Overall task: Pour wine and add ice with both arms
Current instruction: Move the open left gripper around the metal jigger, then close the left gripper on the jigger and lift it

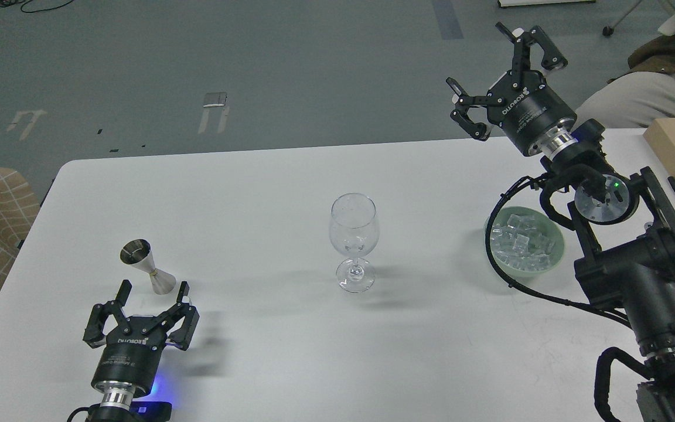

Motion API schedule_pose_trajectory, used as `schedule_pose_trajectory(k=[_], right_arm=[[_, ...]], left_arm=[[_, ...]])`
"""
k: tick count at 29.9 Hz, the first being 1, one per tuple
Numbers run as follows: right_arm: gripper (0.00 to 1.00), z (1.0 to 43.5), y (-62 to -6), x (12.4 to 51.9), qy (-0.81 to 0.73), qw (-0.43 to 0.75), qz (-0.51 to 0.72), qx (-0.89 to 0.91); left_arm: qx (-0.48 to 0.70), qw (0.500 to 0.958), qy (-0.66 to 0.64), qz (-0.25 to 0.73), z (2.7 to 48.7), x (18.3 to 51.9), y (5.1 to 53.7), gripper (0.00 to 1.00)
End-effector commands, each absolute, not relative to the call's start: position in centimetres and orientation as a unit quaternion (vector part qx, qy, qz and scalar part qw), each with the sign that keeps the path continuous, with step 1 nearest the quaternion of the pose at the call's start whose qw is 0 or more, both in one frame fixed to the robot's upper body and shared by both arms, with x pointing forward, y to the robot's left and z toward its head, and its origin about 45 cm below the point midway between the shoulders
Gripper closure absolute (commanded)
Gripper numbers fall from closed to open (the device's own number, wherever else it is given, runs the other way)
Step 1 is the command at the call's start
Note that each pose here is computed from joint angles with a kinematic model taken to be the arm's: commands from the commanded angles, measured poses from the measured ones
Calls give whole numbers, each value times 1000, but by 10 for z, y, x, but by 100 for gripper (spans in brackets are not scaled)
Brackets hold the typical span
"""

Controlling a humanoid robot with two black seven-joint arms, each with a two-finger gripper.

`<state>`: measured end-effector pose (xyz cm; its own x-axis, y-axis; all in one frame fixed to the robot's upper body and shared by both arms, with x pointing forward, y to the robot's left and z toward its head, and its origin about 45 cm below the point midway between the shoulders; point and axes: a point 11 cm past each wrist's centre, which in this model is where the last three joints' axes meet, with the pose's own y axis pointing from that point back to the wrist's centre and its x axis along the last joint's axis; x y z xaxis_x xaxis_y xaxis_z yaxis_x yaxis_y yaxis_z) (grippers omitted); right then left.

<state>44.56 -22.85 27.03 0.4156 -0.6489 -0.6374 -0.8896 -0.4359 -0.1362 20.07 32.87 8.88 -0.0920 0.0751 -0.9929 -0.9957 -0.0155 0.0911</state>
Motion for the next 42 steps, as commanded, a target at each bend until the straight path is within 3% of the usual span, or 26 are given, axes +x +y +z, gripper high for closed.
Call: schedule_pose_trajectory(k=[1,42], right_arm=[[0,270,-228,446,476,235,256,-808],[0,270,-229,446,478,234,256,-807]], left_arm=[[-464,492,497,544,90,205,330,2],[-478,478,476,563,82,242,342,2]])
